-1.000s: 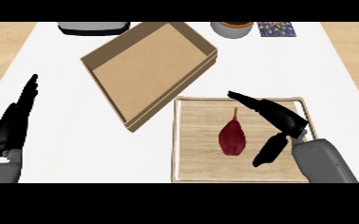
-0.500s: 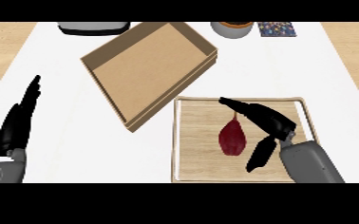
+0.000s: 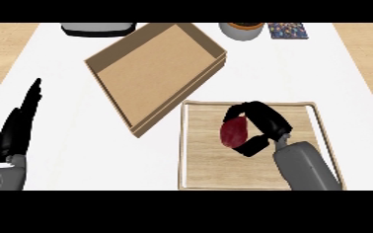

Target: Pick the pear from the tray and place it in the cardboard box

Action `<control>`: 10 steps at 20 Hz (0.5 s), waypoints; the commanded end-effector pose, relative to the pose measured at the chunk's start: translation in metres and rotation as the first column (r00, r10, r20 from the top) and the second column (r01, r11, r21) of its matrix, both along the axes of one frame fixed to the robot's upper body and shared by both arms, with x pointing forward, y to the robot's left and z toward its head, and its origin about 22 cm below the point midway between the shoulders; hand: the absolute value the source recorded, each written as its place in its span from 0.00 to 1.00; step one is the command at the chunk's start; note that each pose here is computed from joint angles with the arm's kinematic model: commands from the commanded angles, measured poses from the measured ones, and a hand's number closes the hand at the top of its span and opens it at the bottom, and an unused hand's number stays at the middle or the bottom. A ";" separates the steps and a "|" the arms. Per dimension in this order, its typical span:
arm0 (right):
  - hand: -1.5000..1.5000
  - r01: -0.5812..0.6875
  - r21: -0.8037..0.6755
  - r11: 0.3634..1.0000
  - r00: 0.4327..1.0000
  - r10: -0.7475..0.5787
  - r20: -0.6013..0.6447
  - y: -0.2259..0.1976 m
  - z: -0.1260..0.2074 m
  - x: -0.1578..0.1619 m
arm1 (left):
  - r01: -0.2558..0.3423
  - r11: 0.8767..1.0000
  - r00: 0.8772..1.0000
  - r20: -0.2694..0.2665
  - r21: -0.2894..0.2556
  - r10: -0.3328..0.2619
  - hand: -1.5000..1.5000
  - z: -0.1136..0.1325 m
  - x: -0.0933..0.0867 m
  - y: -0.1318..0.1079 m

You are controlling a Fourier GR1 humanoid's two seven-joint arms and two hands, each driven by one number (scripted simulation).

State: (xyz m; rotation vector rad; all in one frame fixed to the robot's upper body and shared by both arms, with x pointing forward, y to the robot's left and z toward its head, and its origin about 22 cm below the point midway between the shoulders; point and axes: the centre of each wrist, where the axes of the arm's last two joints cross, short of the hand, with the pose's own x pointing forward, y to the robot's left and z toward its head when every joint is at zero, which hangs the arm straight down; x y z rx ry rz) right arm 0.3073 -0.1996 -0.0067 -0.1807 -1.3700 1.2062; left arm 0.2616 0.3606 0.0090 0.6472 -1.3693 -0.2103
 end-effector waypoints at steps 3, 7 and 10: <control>1.00 0.066 -0.022 0.998 0.989 -0.062 0.138 0.009 0.011 0.006 | -0.004 1.000 1.000 -0.013 0.013 0.004 0.50 -0.002 -0.013 -0.014; 1.00 0.161 -0.026 0.987 0.957 -0.149 0.250 0.001 0.017 0.014 | -0.011 1.000 1.000 0.000 -0.006 0.011 0.50 -0.005 -0.006 -0.003; 1.00 0.309 -0.179 0.934 0.916 -0.242 0.320 0.004 0.019 0.027 | -0.003 1.000 1.000 -0.001 0.016 0.003 0.50 0.017 0.007 0.004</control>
